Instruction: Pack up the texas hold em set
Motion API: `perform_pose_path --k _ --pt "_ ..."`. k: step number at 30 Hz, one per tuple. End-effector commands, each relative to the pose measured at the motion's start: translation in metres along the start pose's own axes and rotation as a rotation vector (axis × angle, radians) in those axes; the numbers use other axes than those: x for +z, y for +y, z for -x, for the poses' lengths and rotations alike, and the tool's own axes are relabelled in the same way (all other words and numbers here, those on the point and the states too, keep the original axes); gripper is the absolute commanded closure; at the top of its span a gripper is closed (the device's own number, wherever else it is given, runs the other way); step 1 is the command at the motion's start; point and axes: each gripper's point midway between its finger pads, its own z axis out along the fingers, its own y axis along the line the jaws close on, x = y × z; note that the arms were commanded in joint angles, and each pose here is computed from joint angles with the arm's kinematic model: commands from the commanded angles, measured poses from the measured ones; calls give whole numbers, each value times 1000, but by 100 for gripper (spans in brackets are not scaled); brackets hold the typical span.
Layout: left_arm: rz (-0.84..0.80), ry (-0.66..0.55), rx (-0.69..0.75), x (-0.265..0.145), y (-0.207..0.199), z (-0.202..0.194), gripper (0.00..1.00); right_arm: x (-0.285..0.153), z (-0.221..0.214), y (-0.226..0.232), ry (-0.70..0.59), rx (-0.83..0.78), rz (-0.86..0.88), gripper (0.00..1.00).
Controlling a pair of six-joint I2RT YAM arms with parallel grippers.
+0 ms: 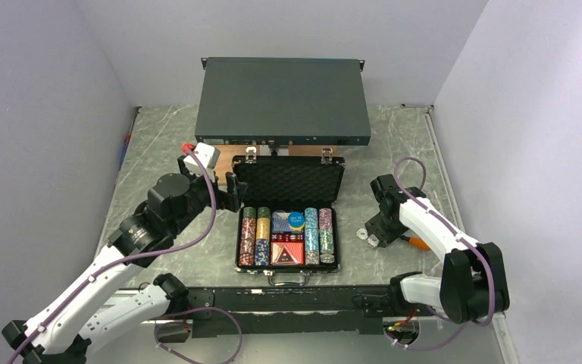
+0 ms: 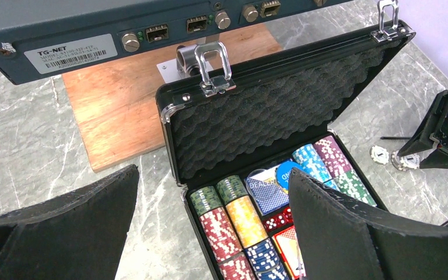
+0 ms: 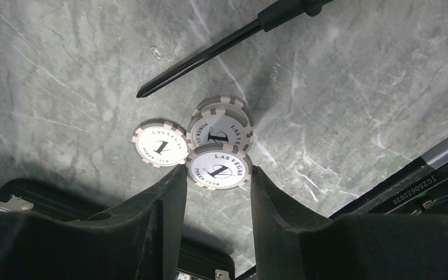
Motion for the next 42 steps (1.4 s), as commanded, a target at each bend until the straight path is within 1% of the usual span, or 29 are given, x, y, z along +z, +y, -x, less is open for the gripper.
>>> perform_pose_path --k 1,12,17,21,26,31,33,38,42 --pt "-16 -37 -8 1 -3 12 1 7 7 -3 -27 -34 -17 77" --pt "-18 -32 -6 2 -4 10 1 17 13 -6 -35 -52 -17 72" --pt "-15 -35 -5 1 -3 11 1 19 14 -3 -33 -70 -15 65" --pt "-14 -37 -5 0 -3 11 1 17 16 -1 -37 -75 -7 62" --pt "-16 -38 -7 0 -3 12 1 14 19 3 -46 -83 6 48" --pt "-22 -35 -7 0 -4 11 1 9 17 15 -28 -106 75 35" --pt "-23 -34 -6 0 -5 11 1 6 13 19 -13 -108 96 32" --pt "-24 -38 -9 0 -5 12 1 -8 -12 40 30 -151 164 30" --pt "-23 -37 -9 -1 -5 12 1 -14 -23 60 27 -187 175 30"
